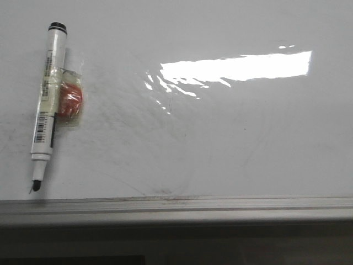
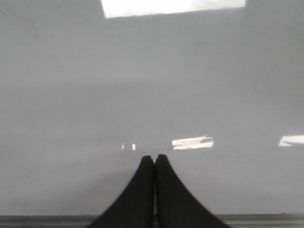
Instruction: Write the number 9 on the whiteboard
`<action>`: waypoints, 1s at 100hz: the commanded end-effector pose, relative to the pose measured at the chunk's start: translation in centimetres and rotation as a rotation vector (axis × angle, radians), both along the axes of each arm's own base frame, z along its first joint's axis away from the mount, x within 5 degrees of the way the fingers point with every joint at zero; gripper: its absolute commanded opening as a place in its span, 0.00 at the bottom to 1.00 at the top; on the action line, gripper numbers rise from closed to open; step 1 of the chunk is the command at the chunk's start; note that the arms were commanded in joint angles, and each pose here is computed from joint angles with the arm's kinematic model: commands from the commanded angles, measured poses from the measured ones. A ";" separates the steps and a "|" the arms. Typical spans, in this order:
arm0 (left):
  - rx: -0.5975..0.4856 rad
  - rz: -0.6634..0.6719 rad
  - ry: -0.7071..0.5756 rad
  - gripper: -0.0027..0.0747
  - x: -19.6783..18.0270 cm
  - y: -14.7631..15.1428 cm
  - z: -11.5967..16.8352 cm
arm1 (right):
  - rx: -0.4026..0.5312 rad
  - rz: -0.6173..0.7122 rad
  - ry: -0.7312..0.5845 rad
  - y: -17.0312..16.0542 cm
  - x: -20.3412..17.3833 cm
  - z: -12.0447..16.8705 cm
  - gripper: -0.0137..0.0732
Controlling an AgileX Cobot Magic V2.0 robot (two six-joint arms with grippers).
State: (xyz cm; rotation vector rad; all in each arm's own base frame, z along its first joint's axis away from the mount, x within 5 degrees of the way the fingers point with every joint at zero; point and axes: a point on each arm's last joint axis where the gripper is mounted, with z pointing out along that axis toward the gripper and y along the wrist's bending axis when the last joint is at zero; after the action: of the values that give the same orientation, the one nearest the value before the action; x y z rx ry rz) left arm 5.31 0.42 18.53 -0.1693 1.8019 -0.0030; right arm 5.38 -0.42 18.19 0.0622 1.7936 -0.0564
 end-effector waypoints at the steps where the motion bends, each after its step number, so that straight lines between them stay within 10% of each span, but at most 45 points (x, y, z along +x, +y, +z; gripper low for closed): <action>1: -0.017 0.004 -0.031 0.01 0.0 0.0 -0.8 | -0.016 -0.003 -0.083 0.0 0.0 0.4 0.08; 100: -0.005 0.004 -0.034 0.01 0.0 0.0 -0.8 | -0.016 -0.003 -0.083 0.0 0.0 0.4 0.08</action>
State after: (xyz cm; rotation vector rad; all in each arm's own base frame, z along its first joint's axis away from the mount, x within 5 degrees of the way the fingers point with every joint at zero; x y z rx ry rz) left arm 5.31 0.42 18.53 -0.1693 1.8019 -0.0030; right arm 5.38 -0.42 18.19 0.0622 1.7936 -0.0564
